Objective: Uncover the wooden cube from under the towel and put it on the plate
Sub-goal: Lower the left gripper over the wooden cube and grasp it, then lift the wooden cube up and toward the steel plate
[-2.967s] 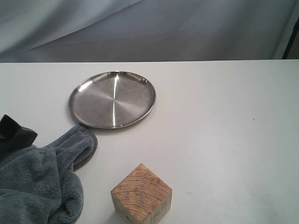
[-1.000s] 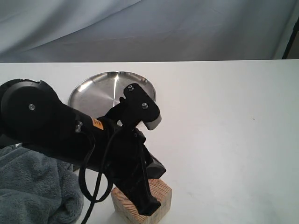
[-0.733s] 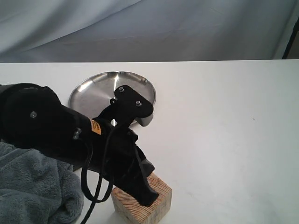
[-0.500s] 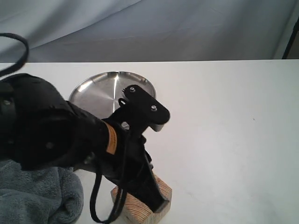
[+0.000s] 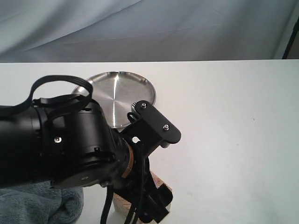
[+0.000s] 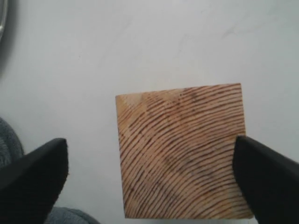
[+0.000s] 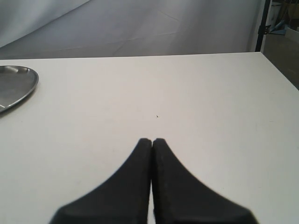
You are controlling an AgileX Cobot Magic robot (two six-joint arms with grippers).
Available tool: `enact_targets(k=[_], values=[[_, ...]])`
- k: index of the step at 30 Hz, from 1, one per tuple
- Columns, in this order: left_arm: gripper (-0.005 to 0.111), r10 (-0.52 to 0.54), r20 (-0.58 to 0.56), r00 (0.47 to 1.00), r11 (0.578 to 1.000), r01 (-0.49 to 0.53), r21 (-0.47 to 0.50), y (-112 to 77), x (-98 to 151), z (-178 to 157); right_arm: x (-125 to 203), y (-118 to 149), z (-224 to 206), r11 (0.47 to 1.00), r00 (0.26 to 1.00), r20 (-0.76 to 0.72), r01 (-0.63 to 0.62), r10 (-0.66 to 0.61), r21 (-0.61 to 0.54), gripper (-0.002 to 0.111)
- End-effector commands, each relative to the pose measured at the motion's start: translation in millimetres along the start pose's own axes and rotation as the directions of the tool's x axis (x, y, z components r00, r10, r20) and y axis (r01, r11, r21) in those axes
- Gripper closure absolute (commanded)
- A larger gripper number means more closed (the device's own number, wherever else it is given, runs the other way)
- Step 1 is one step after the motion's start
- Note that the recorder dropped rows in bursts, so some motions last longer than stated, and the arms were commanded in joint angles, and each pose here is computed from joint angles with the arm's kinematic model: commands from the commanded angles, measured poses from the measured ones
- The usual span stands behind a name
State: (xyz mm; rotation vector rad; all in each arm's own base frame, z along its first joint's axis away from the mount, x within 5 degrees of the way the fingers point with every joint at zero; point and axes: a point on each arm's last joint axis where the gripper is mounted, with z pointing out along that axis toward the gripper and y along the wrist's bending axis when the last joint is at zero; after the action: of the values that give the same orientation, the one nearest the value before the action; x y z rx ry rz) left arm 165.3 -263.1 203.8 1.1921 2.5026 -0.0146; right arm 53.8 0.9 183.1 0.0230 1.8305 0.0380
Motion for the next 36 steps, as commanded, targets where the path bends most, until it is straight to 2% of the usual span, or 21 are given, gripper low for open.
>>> enact_targets(k=[1, 7, 11, 13, 16, 18, 21, 24, 27, 32, 34, 36], values=[[0.003, 0.005, 0.031, 1.000, 1.000, -0.005, 0.011, -2.7, -4.0, -1.1, 0.8, -0.4, -0.1, 1.000, 1.000, 0.005, 0.007, -0.007, 0.003, 0.108], [0.003, -0.039, 0.017, 0.999, 0.998, 0.038, 0.049, -6.2, -2.9, -1.2, 0.8, -0.4, -0.1, 1.000, 1.000, 0.005, 0.007, -0.007, 0.003, 0.108], [0.003, 0.026, 0.013, 1.000, 0.996, -0.027, 0.079, -9.0, -2.2, -1.4, 0.8, -0.4, -0.1, 1.000, 1.000, 0.005, 0.009, -0.009, 0.003, 0.108], [0.003, 0.026, 0.011, 1.000, 0.994, -0.027, 0.105, -11.9, -2.9, 3.2, 0.8, -0.4, -0.1, 1.000, 1.000, 0.005, 0.009, -0.009, 0.003, 0.108], [0.003, 0.050, -0.024, 0.998, 0.995, -0.048, 0.091, -14.1, -2.0, 19.0, 0.8, -0.4, -0.1, 1.000, 1.000, 0.005, 0.009, -0.009, 0.003, 0.108], [0.003, 0.090, -0.061, 0.994, 0.995, -0.087, 0.048, -11.6, -0.4, 33.4, 0.8, -0.4, -0.1, 1.000, 1.000, 0.005, 0.009, -0.009, 0.003, 0.108], [0.003, 0.039, -0.082, 0.996, 0.999, -0.036, 0.034, -2.7, -0.1, 38.7, 0.8, -0.4, -0.1, 1.000, 1.000, 0.005, 0.006, -0.006, 0.003, 0.108], [0.003, -0.053, -0.100, 0.994, 0.997, 0.058, 0.053, 12.1, -0.5, 42.4, 0.8, -0.4, -0.1, 1.000, 1.000, 0.005, 0.006, -0.006, 0.003, 0.108], [0.003, -0.046, -0.114, 0.992, 0.992, 0.058, 0.110, 11.2, 0.1, 44.9, 0.8, -0.4, -0.1, 1.000, 1.000, 0.005, 0.006, -0.006, 0.003, 0.108], [0.003, -0.049, -0.115, 0.992, 0.992, 0.062, 0.112, 11.0, 0.1, 44.9, 0.8, -0.4, -0.1, 1.000, 1.000, 0.005, 0.009, -0.009, 0.003, 0.108], [0.008, -0.051, -0.115, 0.992, 0.992, 0.064, 0.111, 11.0, 0.1, 44.9, 0.8, -0.4, -0.1, 1.000, 1.000, 0.005, 0.009, -0.009, 0.003, 0.108], [0.031, -0.061, -0.117, 0.991, 0.990, 0.075, 0.117, 10.4, 0.2, 44.8, 0.8, -0.4, -0.1, 1.000, 1.000, 0.005, 0.009, -0.009, 0.003, 0.108]])
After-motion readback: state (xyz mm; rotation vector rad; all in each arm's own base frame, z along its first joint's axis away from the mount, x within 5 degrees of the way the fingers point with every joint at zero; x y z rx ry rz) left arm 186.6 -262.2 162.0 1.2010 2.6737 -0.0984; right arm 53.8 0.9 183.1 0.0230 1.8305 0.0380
